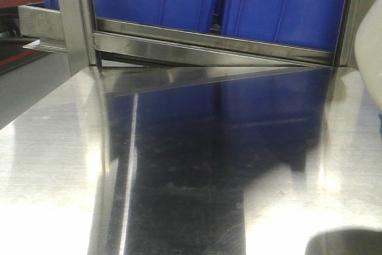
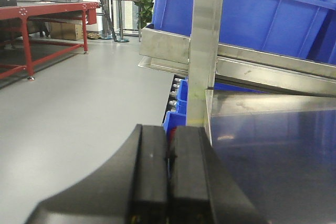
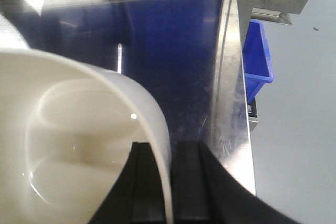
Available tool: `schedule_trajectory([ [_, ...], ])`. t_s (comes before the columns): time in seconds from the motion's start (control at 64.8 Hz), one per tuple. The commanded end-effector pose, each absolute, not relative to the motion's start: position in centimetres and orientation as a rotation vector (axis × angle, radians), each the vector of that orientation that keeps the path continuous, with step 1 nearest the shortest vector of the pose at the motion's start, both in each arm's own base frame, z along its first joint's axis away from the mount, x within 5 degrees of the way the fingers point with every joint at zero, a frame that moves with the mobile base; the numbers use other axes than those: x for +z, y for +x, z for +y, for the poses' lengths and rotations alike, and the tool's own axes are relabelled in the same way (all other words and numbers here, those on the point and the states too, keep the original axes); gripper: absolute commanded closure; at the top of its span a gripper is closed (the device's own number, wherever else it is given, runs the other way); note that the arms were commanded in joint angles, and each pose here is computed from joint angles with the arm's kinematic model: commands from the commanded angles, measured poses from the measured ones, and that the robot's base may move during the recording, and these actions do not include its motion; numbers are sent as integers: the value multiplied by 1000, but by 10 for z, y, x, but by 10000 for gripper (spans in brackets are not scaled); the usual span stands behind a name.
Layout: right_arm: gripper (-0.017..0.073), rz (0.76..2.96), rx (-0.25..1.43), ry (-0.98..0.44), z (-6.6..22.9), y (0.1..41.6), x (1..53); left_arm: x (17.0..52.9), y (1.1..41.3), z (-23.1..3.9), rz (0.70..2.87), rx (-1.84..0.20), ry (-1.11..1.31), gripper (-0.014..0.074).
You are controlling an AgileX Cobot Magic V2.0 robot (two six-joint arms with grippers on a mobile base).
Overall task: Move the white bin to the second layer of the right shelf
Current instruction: 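Lift the white bin off the table with the right gripper, then drive the base away from the table holding the bin in the right gripper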
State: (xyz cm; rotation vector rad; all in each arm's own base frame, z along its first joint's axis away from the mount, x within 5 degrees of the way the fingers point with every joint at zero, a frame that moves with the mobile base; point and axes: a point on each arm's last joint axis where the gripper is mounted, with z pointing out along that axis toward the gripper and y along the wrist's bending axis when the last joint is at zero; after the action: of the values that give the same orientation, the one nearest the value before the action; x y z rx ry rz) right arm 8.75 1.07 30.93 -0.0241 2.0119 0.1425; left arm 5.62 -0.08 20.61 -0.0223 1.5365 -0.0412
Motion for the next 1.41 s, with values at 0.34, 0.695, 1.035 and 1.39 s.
schedule_trajectory([
  [0.34,506,1893,150,-13,10,90,327,205,56,0,1466,-45,-35,509],
  [0.695,506,1893,150,-13,10,90,327,205,56,0,1466,-45,-35,509],
  [1.035,506,1893,150,-13,10,90,327,205,56,0,1466,-45,-35,509],
  [1.39,506,1893,150,-13,10,90,327,205,56,0,1466,-45,-35,509],
])
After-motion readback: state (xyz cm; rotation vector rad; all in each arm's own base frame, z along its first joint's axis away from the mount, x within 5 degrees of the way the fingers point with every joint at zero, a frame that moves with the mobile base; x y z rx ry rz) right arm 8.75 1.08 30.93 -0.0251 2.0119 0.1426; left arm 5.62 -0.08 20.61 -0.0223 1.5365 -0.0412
